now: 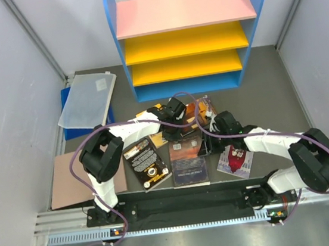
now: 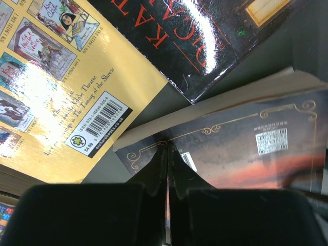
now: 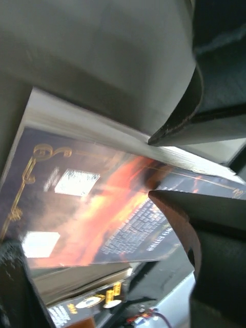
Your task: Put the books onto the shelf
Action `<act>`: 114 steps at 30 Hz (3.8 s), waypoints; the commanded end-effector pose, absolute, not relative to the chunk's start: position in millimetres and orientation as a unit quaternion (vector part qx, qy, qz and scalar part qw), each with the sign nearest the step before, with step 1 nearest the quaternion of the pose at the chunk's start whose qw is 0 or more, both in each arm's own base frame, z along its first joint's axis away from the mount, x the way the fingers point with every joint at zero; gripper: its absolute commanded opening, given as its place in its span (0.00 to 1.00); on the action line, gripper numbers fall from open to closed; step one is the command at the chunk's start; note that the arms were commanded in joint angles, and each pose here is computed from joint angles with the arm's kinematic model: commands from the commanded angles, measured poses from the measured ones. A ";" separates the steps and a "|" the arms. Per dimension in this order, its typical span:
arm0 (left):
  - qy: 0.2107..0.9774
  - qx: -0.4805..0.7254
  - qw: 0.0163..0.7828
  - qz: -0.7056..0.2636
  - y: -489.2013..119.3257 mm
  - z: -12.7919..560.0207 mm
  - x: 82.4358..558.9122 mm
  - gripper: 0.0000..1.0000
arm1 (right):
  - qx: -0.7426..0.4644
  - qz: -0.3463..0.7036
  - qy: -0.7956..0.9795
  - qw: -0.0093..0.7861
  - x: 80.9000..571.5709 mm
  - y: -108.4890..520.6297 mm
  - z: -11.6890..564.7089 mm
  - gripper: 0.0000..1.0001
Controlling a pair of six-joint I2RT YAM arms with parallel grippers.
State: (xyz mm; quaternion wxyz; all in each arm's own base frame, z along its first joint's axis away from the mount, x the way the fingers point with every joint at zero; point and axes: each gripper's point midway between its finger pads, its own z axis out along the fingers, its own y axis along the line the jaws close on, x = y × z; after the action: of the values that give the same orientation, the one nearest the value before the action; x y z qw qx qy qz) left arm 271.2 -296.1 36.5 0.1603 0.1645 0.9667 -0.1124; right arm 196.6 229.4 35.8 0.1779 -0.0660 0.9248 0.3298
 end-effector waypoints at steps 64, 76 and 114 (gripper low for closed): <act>0.778 0.124 0.432 -0.440 -268.1 174.5 194.9 0.99 | -0.176 0.529 0.740 0.377 270.2 279.5 241.3 0.00; 0.796 0.050 0.471 -0.377 -242.8 165.3 219.4 0.99 | -0.181 0.541 0.724 0.388 277.3 280.1 263.5 0.00; 0.764 0.021 0.503 -0.404 -264.5 198.2 247.7 0.00 | -0.149 0.543 0.758 0.329 294.2 290.5 226.5 0.25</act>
State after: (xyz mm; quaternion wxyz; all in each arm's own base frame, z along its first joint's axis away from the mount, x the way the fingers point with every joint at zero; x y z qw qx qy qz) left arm 235.5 -255.7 151.9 0.4594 0.0122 0.8010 -0.3837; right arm 291.8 281.1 195.3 0.3094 -0.1065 0.7822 0.5302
